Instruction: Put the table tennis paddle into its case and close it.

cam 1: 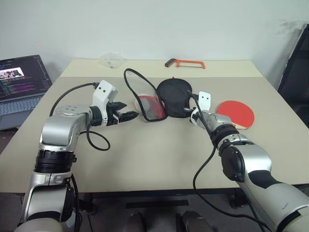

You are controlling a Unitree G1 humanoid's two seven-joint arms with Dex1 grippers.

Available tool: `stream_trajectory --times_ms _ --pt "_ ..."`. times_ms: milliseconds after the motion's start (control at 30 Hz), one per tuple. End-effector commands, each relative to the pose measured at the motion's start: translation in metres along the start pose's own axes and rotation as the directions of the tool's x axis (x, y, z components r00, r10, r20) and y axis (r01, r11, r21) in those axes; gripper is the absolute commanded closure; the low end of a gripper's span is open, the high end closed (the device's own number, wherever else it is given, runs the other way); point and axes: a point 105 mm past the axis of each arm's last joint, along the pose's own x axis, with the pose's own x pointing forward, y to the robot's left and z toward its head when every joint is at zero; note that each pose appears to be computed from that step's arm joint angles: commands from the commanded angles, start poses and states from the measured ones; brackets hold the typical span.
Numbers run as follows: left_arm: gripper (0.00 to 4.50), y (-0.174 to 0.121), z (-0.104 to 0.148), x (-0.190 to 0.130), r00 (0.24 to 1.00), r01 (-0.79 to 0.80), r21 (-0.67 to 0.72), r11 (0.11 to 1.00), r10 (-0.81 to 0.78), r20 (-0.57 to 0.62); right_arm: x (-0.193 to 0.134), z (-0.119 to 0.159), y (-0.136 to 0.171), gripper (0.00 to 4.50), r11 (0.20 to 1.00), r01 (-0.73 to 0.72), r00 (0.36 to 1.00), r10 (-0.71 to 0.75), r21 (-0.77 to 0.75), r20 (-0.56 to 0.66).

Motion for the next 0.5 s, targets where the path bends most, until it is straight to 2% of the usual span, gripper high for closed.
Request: stream_trajectory --times_ms 33,133,500 --pt "0.77 0.002 0.017 -0.003 0.999 -0.012 0.051 0.999 0.010 0.040 -0.003 0.012 0.004 4.49 1.000 -0.017 0.999 0.017 -0.023 0.027" --pt "0.77 0.002 0.017 -0.003 0.999 -0.012 0.055 0.998 0.010 0.039 -0.004 0.016 0.000 4.49 0.999 -0.020 0.999 0.021 -0.033 0.040" --pt "0.77 0.001 0.016 0.002 0.999 -0.008 0.058 0.998 0.006 0.037 -0.014 0.023 -0.048 4.49 0.995 0.056 0.998 -0.054 -0.077 0.026"
